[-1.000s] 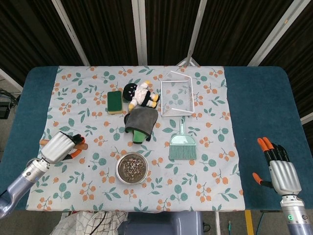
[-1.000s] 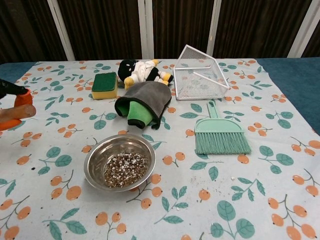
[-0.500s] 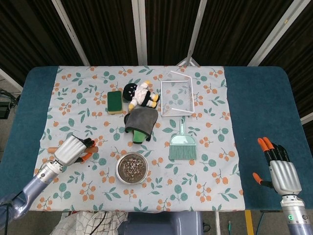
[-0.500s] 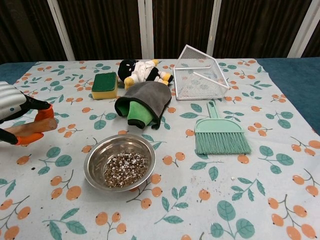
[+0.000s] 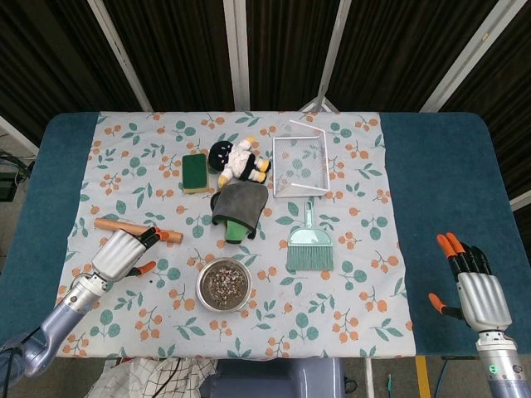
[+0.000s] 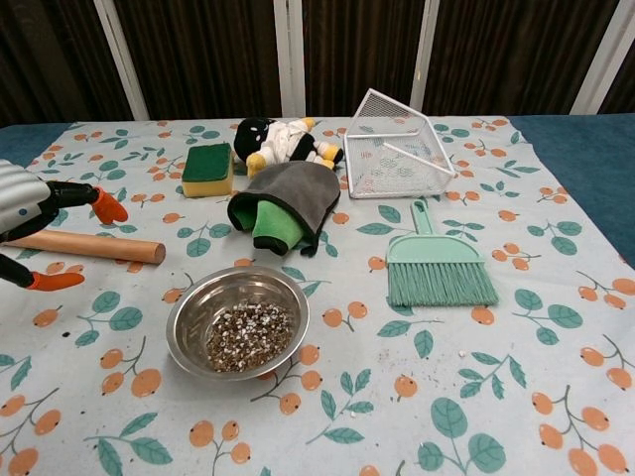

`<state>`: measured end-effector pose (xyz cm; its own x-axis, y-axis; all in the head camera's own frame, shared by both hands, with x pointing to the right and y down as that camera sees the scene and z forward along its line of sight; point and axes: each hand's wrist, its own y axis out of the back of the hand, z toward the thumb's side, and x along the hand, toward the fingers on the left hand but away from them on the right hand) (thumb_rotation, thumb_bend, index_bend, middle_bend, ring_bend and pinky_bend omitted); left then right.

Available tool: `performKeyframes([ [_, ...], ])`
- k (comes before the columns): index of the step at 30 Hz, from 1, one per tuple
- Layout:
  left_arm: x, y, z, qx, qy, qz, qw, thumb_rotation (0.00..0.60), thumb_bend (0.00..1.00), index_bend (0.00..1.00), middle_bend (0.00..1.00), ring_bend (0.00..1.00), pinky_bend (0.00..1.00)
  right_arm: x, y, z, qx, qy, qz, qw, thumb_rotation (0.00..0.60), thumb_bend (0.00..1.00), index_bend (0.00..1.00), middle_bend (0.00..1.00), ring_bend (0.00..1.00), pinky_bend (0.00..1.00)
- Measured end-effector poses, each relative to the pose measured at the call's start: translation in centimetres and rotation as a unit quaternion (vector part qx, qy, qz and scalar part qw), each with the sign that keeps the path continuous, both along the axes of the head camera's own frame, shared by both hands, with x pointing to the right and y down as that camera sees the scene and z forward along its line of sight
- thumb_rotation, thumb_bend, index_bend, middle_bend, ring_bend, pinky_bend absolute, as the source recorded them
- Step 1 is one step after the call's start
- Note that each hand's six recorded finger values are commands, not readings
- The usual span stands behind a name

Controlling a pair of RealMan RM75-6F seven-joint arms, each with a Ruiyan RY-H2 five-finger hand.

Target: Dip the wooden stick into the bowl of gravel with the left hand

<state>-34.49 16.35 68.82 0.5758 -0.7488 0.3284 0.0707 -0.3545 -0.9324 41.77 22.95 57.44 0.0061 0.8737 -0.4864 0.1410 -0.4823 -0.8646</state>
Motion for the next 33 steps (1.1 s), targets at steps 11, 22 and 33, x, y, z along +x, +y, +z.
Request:
performKeyframes([
  [11,-0.2,1.3,-4.7,-0.007,0.072,-0.087,0.9935,0.6,0.21,0.13,0.03,0.01,0.09,0.0,0.0,-0.1,0.003,0.003,-0.007,1.0,0.6,0.27,0.0,0.0,0.0,0.0],
  [22,-4.2,6.3,-12.1,0.0,0.009,-0.178,0.9839,0.6,0.1,0.0,0.0,0.0,0.0,-0.4,-0.3,-0.8,0.034,0.014,-0.035,0.9987,0.6,0.27,0.0,0.0,0.0,0.0],
  [33,-9.7,8.9,-14.3,0.014,-0.047,-0.254,0.9661,0.6,0.1,0.0,0.0,0.0,0.0,-1.3,-0.3,-0.9,0.057,0.01,-0.055,0.9968,0.6,0.27,0.0,0.0,0.0,0.0],
])
